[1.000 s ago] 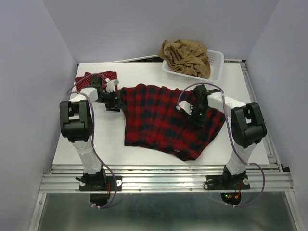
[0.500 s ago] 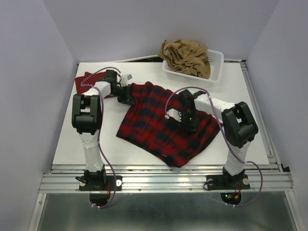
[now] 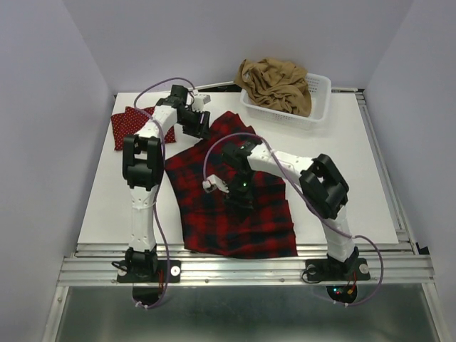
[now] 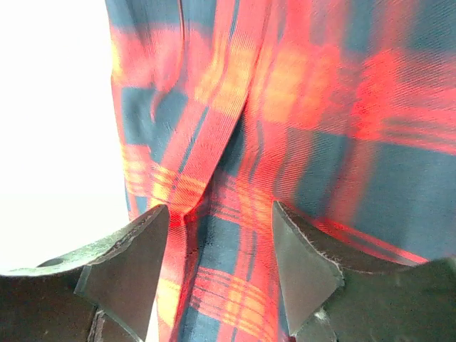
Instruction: Fold and stack the skirts
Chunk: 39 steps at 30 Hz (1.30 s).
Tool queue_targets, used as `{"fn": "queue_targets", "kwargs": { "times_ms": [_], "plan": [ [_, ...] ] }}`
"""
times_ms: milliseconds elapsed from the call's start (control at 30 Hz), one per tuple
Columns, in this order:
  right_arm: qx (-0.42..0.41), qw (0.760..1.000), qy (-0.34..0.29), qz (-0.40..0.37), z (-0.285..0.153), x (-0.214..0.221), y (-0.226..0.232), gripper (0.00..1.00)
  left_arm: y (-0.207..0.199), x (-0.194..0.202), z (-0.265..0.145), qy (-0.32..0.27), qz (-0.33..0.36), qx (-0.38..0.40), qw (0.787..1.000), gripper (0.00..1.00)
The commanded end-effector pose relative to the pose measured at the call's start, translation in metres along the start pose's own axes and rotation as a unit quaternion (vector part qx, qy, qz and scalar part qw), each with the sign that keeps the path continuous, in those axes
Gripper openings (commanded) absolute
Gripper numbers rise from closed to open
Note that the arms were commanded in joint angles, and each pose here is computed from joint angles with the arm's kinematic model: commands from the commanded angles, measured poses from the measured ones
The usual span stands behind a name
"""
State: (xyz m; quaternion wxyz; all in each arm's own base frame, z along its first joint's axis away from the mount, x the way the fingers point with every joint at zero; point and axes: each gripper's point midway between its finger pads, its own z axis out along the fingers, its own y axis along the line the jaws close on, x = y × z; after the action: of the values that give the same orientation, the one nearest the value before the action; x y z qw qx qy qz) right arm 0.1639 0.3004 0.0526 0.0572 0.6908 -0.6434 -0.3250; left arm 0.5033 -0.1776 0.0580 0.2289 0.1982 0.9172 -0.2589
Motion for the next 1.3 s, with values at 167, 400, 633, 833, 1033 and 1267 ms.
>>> {"fn": "queue_targets", "kwargs": {
  "times_ms": [167,400,633,833,1033,1267],
  "plan": [
    [0.125,0.975,-0.168,0.07,-0.124,-0.034,-0.084,0.56,-0.02,-0.014,-0.112,-0.055,0.118,-0.057,0.99,0.64],
    [0.165,0.977,-0.053,0.124,-0.063,0.047,-0.118,0.45,-0.009,0.016,-0.125,-0.037,0.104,-0.028,0.993,0.64],
    [0.106,0.984,0.022,0.141,-0.012,0.079,-0.056,0.38,0.02,0.026,-0.13,-0.001,0.124,-0.048,0.991,0.64],
    [-0.019,0.997,0.005,0.077,0.006,0.043,0.037,0.49,0.029,0.039,-0.119,0.033,0.139,-0.039,0.989,0.64],
    [0.078,0.992,-0.092,0.045,-0.076,-0.033,0.001,0.7,0.03,0.066,-0.104,0.082,0.159,0.004,0.984,0.64],
    [0.354,0.92,-0.167,0.01,-0.232,-0.041,-0.164,0.84,0.034,0.081,-0.09,0.092,0.162,0.003,0.982,0.64]
  ]
}}
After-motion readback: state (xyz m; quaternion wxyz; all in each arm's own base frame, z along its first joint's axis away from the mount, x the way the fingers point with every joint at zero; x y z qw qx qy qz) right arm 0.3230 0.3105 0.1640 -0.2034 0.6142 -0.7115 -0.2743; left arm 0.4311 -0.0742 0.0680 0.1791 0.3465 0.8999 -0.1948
